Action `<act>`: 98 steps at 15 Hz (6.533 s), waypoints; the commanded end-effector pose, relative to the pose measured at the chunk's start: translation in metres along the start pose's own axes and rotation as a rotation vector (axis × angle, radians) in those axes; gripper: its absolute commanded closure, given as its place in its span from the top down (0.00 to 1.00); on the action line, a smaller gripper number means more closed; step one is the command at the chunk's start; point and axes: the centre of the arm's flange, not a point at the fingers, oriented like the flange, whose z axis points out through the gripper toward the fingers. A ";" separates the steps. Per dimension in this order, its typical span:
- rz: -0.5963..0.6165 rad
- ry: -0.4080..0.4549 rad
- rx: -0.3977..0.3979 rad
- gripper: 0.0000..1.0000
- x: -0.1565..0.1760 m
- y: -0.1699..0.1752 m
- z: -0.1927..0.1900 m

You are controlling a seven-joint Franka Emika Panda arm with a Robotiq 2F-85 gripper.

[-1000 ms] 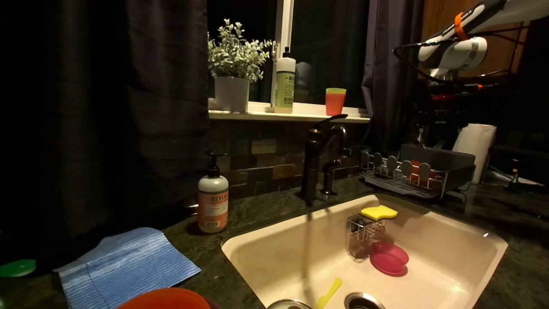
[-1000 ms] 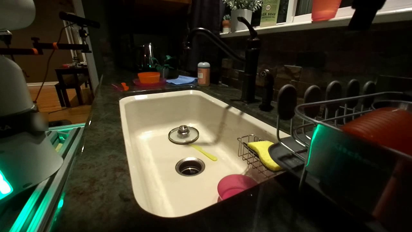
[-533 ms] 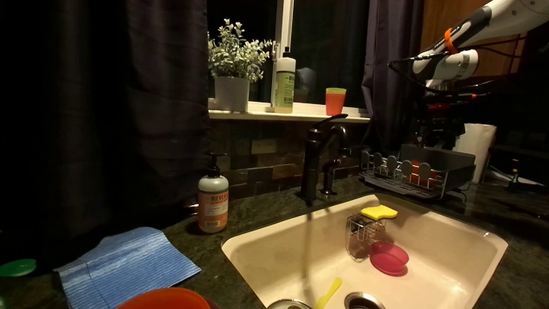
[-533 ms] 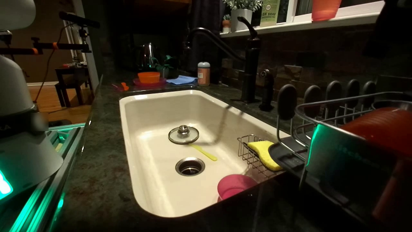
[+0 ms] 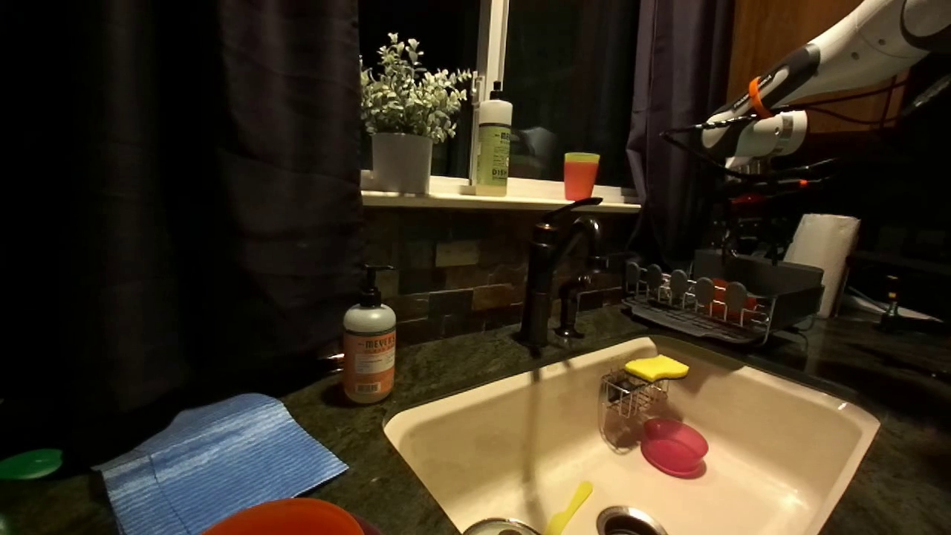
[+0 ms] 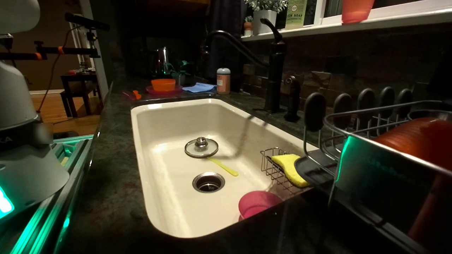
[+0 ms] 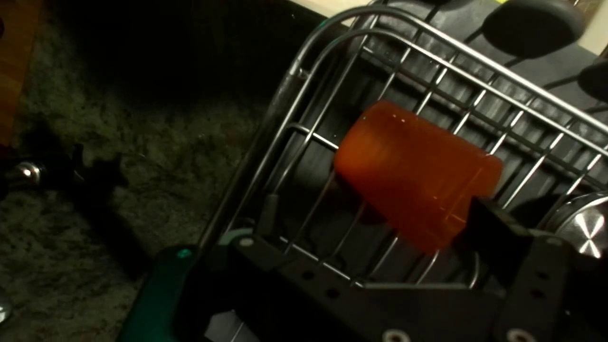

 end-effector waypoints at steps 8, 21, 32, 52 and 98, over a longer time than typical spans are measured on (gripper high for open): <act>-0.030 -0.019 -0.065 0.98 0.023 -0.032 0.028; -0.019 -0.087 -0.127 0.03 0.013 -0.034 0.014; -0.130 0.185 0.053 0.01 -0.075 -0.015 -0.149; -0.388 0.350 0.677 0.01 -0.200 -0.141 -0.277; -0.556 0.456 0.541 1.00 -0.229 -0.179 -0.268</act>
